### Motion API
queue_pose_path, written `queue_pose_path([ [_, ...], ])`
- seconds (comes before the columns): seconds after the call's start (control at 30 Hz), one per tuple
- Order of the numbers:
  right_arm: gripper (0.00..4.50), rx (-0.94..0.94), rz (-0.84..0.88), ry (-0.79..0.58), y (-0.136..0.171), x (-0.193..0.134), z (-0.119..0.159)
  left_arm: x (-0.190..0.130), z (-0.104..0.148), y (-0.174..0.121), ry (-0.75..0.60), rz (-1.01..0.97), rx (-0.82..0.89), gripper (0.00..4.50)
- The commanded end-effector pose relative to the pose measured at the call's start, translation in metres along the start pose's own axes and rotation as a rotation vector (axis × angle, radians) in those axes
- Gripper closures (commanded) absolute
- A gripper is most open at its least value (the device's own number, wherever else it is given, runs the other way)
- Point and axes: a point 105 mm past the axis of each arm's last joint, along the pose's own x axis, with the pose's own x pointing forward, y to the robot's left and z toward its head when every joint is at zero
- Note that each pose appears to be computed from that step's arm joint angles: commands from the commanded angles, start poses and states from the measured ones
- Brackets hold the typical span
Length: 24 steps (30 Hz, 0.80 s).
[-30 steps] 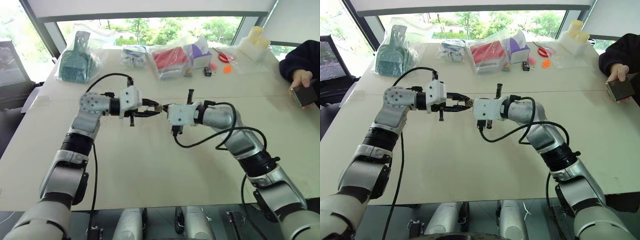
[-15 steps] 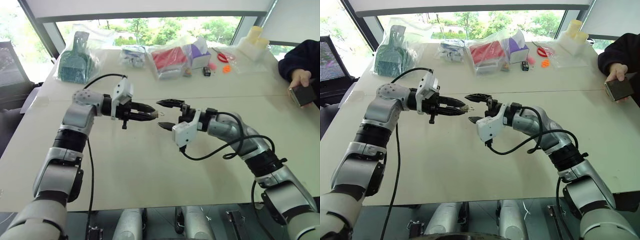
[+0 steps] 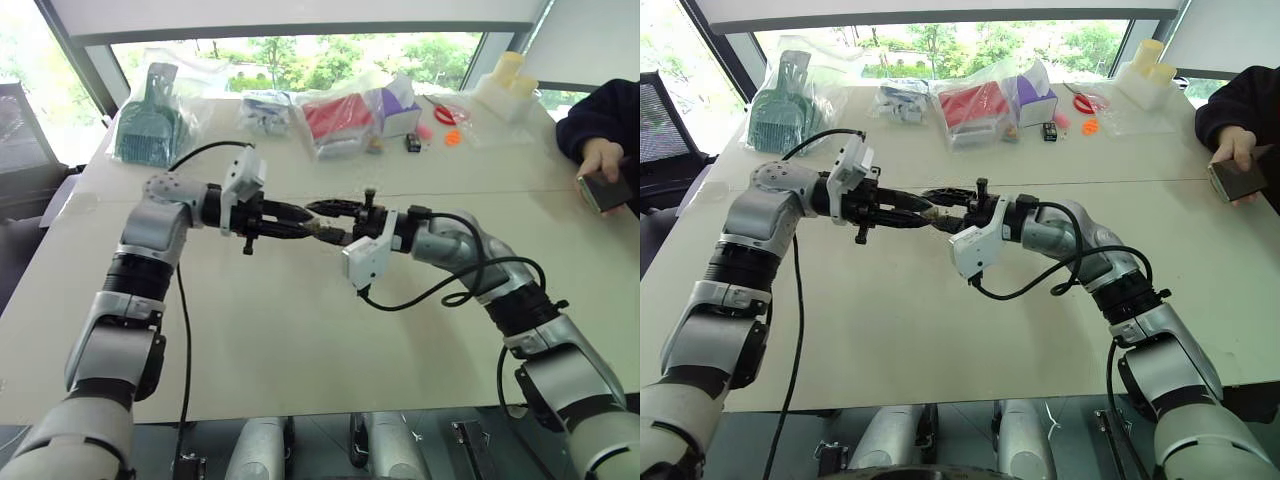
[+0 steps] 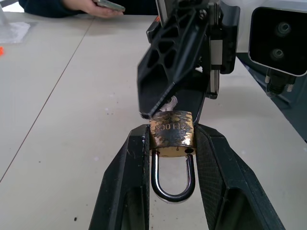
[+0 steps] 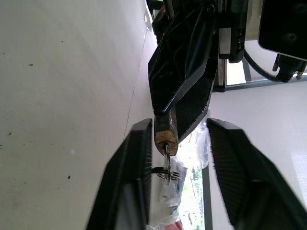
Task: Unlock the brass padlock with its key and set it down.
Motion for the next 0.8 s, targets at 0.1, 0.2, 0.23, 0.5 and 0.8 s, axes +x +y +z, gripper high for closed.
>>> queue_pose_path([
  [0.1,4.41,-0.050,-0.061,-0.031,-0.016,0.000,0.005,-0.003,0.013,0.000,-0.020,0.004,0.039,3.76],
  [0.2,4.41,-0.054,-0.061,-0.035,-0.016,0.001,0.006,-0.003,0.013,0.000,-0.019,0.002,0.036,3.76],
  [0.23,4.41,-0.054,-0.060,-0.035,-0.016,0.001,0.006,-0.003,0.013,0.000,-0.019,0.002,0.035,3.76],
  [0.5,4.50,-0.047,-0.042,-0.024,-0.012,0.000,0.003,-0.005,0.009,0.005,0.014,0.044,0.009,2.71],
  [0.8,4.50,-0.028,-0.036,-0.010,-0.009,0.000,-0.001,-0.019,0.019,0.004,0.004,0.100,0.026,0.03],
])
